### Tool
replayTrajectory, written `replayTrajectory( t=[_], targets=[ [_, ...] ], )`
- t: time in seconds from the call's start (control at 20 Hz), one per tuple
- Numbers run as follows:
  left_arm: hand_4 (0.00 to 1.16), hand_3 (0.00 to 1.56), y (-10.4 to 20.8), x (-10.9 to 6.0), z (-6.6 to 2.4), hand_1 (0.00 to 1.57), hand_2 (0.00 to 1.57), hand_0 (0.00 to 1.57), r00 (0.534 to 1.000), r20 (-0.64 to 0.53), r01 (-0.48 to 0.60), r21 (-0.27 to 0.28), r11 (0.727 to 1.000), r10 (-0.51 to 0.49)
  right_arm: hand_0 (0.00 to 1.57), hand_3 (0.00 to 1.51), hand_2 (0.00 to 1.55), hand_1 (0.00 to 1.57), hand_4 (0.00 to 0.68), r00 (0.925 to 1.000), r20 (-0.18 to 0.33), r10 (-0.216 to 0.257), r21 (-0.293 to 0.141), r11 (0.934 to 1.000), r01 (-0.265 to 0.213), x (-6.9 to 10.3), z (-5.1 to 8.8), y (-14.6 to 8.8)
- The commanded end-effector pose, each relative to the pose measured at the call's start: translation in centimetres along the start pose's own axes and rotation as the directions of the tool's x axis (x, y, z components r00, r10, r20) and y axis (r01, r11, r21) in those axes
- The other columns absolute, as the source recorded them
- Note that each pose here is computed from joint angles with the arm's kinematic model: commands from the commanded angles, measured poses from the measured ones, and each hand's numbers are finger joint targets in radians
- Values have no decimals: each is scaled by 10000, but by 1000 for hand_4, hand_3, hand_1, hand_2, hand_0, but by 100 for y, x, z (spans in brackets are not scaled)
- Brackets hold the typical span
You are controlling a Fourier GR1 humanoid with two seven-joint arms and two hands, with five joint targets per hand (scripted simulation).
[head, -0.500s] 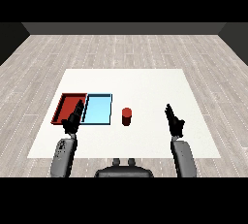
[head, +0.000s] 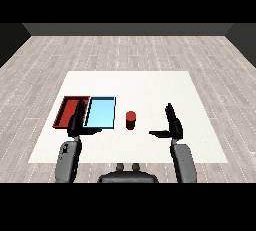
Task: Pick the red can and put it in the red box
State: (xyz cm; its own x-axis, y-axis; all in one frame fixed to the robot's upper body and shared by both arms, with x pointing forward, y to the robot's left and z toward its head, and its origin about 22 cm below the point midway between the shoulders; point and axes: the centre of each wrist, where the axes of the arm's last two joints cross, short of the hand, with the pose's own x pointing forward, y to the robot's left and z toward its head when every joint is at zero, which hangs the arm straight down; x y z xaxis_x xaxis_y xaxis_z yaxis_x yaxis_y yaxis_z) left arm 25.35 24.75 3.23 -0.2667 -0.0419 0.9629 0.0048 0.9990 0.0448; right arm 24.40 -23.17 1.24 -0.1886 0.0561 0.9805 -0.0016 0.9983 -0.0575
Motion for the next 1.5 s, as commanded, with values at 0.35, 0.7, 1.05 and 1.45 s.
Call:
replayTrajectory(
  t=[0.35,0.7,1.05,1.45],
  targets=[
    [0,0,-246,-172,-68,0,0,0,9846,1732,-263,95,9996,243,0,0,0,0,0,9841,1694,-525,268,9985,487,-1,-1,133],
    [0,0,141,-218,-23,0,0,0,9802,1915,-546,184,9983,500,0,0,0,0,0,9892,1311,-654,530,9969,589,-58,25,220],
    [0,0,102,-230,63,0,0,0,9780,1853,-1000,125,9949,960,0,0,0,0,0,9869,782,-1410,790,9877,1348,-226,-133,172],
    [0,0,-56,-148,113,0,0,0,9749,1989,-1052,140,9944,1003,0,0,0,0,0,9871,93,-1597,747,9845,1586,-433,-83,390]
  ],
)
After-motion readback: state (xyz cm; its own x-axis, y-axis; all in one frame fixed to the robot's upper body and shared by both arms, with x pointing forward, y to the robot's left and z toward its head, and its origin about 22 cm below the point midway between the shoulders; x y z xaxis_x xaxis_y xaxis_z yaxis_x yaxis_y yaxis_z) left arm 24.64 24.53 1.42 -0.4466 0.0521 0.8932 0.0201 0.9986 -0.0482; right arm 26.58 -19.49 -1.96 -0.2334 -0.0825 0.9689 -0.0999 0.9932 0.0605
